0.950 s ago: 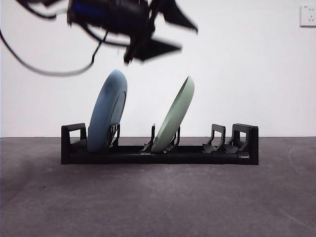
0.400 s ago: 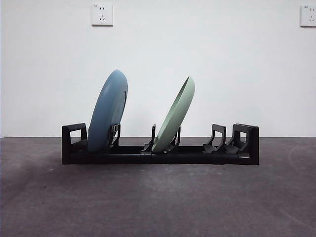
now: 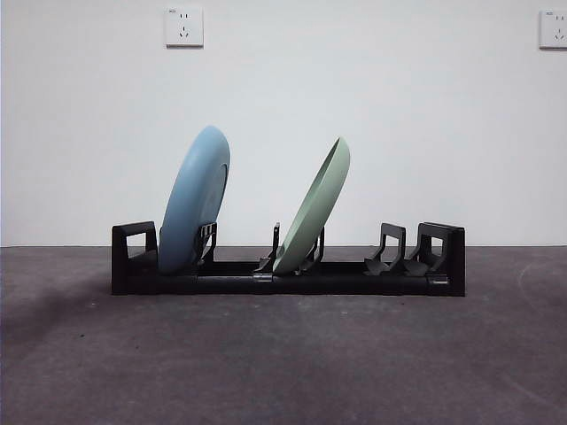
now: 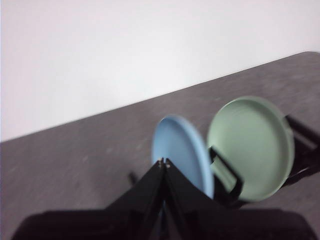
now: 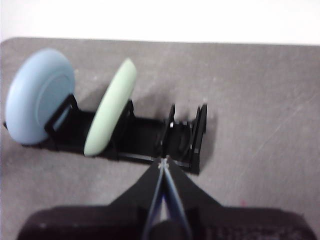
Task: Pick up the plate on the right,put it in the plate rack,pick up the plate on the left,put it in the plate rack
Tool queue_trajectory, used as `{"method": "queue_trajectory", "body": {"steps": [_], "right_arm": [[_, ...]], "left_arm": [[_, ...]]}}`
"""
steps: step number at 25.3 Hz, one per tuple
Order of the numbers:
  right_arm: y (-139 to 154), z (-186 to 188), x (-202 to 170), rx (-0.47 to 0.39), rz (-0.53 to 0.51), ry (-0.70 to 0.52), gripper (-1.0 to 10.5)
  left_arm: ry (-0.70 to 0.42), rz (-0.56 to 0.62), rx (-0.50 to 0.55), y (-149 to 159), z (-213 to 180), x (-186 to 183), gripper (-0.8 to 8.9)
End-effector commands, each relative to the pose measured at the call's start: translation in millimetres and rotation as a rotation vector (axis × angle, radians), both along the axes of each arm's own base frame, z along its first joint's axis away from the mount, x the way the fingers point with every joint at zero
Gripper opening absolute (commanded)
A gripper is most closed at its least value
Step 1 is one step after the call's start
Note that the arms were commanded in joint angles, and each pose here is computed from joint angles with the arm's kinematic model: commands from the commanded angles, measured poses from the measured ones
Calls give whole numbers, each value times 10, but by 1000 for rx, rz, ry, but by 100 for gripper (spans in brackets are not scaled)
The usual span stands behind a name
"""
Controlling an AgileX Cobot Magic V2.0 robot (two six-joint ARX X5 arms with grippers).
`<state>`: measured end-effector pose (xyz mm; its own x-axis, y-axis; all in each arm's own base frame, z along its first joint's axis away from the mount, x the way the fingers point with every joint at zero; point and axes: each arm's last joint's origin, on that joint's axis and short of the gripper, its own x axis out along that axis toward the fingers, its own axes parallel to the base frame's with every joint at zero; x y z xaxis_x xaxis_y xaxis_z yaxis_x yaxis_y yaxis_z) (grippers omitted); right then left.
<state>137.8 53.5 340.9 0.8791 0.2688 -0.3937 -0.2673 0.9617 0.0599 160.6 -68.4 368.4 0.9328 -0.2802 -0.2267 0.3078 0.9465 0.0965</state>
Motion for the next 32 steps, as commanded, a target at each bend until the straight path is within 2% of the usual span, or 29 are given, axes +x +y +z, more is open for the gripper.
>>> {"method": "queue_trajectory", "body": {"steps": [1,9,11,13,22,24,27,32], "right_arm": [[-4,-242,-13,17,-13,26,-11],[-19,-710,-104,77,-22,14,-11],[-12,-718,-78,88,-30,22,1],[-7,-729,-68,163,-66,56,1],[-9,-745,-73,160,-68,73,1],[-10,-745,-73,160,-68,74,1],[-10,-746,-74,160,-67,75,1],[-10,-746,-74,159,-67,75,1]], "left_arm": [[41,32,21,101,-277,-74,-8],[51,60,-113,240,-760,-369,-8],[60,61,-109,250,-770,-394,-3],[82,62,-100,250,-792,-394,-3],[158,68,-68,213,-882,-300,-3],[130,71,-51,283,-847,-426,-3],[65,56,-111,402,-906,-611,-3],[-67,193,-144,578,-1508,-731,-3]]}}
